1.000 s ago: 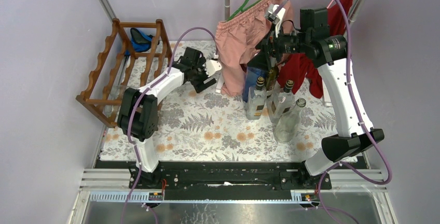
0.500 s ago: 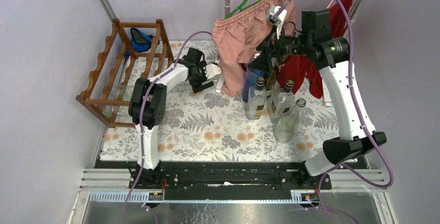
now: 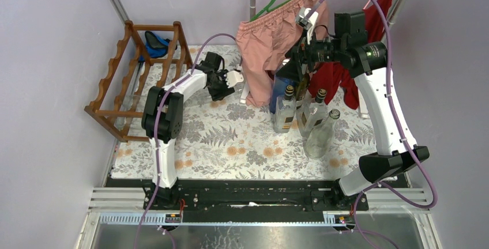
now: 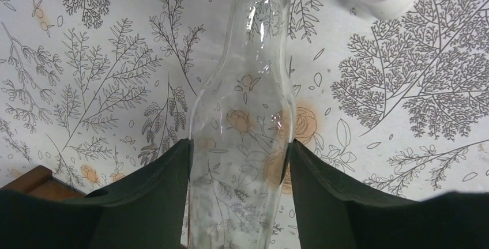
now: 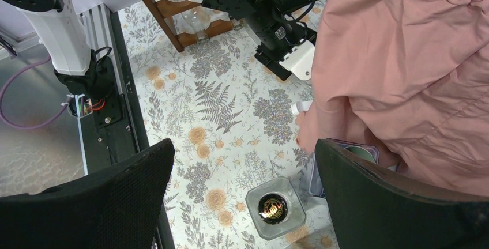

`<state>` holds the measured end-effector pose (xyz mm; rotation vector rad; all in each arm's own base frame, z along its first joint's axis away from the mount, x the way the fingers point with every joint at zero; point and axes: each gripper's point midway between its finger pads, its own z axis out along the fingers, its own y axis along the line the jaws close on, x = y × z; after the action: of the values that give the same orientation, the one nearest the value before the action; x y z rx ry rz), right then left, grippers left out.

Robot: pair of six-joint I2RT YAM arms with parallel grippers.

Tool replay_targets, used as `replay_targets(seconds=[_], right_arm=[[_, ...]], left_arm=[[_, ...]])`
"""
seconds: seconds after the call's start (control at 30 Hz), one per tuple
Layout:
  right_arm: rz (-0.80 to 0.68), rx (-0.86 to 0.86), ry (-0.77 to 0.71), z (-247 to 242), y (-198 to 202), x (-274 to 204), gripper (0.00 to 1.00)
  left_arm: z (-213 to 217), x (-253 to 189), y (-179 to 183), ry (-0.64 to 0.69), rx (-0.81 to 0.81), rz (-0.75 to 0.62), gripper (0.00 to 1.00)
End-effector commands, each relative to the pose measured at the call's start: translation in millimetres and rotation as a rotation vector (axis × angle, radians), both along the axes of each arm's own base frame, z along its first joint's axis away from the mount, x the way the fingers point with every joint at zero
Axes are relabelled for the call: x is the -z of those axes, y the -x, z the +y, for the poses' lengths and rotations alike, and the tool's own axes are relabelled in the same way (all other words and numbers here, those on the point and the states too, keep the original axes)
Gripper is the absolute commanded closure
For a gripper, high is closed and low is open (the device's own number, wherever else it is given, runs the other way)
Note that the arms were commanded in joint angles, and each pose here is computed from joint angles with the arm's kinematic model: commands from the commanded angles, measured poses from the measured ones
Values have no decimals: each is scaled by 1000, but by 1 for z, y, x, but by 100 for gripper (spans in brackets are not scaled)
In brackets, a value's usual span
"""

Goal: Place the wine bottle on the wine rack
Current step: Place the wine bottle in the wine rack.

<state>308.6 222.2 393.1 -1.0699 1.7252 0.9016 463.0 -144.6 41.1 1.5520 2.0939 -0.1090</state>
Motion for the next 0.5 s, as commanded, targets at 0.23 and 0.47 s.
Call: replay_targets(seconds=[0.23,0.47], right_arm=[[-39,-8,-20,-2,5,-11,0],[-40,-7,-20,-3,5,-12,0]], left_arm=[[-19,-61,12,12,123,-130,100],[-17,-85,0,-31,175,-231,100]])
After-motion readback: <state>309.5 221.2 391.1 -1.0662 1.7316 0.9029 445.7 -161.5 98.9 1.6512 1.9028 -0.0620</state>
